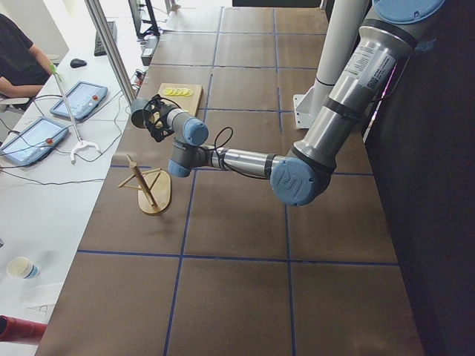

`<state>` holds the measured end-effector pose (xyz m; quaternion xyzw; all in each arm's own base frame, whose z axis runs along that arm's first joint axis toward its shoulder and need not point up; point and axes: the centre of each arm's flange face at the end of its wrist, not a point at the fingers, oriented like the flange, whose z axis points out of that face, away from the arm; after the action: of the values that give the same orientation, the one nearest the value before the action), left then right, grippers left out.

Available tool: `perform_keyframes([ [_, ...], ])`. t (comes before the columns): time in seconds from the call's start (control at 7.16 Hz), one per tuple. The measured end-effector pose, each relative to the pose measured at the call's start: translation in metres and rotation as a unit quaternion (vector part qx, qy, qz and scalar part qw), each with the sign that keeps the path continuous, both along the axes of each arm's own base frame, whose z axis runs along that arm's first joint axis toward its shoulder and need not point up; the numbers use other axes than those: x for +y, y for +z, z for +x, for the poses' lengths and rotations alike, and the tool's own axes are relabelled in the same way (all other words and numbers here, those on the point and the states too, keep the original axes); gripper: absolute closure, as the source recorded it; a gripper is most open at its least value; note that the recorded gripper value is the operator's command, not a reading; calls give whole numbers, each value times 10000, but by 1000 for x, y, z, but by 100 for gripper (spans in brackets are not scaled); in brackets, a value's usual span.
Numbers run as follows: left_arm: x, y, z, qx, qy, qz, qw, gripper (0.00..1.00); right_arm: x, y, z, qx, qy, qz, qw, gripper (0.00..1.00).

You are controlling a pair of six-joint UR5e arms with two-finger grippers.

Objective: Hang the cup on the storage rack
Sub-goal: 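Lift the teal mug and carry it toward the wooden rack, then position the mug's handle over a rack peg with the left gripper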

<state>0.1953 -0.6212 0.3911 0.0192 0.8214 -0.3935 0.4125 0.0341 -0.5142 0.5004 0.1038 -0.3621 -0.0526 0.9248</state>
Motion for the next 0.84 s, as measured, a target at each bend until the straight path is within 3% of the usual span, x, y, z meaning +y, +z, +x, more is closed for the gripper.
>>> perform_keyframes([
  [0.42,-8,41,-37,883,-305,-457,9946,100,-2,-4,0,8,3,41,10000,0],
  [0.84,-18,71,-48,1073,-611,-816,9890,100,-2,-5,0,9,4,60,10000,0],
])
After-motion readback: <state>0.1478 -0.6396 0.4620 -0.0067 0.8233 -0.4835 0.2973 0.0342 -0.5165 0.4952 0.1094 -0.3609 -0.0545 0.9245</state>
